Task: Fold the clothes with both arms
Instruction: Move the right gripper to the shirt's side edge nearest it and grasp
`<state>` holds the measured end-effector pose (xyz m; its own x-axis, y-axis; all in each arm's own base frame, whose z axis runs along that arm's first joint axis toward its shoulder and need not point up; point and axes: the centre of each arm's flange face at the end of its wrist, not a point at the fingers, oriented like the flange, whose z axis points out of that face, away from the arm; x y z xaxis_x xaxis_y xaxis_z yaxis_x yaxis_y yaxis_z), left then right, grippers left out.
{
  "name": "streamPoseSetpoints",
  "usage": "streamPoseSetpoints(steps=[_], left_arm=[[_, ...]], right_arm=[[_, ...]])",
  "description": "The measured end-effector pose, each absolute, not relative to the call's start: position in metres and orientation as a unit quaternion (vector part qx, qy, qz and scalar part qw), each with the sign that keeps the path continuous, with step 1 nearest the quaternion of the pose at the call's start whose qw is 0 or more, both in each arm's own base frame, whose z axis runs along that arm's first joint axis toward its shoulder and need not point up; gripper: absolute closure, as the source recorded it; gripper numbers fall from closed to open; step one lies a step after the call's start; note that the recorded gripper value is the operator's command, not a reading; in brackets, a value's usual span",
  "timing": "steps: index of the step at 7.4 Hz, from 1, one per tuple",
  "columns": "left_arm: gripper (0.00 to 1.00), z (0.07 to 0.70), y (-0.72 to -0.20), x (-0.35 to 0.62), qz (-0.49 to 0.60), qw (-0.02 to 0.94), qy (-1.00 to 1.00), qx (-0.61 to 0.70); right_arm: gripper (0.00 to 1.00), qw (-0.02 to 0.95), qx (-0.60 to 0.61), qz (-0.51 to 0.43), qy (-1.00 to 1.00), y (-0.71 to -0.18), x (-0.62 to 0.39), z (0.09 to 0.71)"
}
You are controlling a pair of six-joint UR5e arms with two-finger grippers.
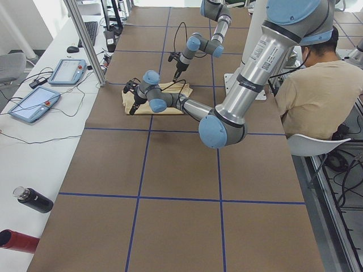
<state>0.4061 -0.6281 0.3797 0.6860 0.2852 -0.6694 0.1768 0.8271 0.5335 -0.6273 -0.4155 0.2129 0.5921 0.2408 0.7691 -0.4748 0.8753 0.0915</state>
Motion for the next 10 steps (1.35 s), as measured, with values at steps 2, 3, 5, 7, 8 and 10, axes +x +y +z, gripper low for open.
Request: streamPoseSetpoints(steps=[2, 3, 5, 7, 8, 10], left_arm=[[0.0, 0.38, -0.628, 0.406, 0.03, 0.87, 0.395, 0.292], [0.0, 0.38, -0.628, 0.406, 0.029, 0.87, 0.395, 0.292], [0.0, 0.38, -0.628, 0.406, 0.029, 0.87, 0.395, 0.292], [0.0, 0.38, -0.628, 0.406, 0.029, 0.87, 0.396, 0.292], [0.0, 0.38, -0.628, 0.406, 0.029, 0.87, 0.396, 0.292], [0.0, 0.38, -0.628, 0.406, 0.029, 0.87, 0.396, 0.291]], right_arm=[[1.0, 0.878, 0.145, 0.199, -0.411, -0.392, -0.583, 0.243], [1.0, 0.877, 0.145, 0.192, -0.416, -0.369, -0.558, 0.259], [0.01, 0.878, 0.151, 0.181, -0.417, -0.332, -0.533, 0.278], [0.0, 0.882, 0.158, 0.168, -0.41, -0.323, -0.532, 0.283], [0.0, 0.888, 0.168, 0.152, -0.4, -0.328, -0.534, 0.273], [0.0, 0.904, 0.181, 0.129, -0.364, -0.357, -0.549, 0.229]])
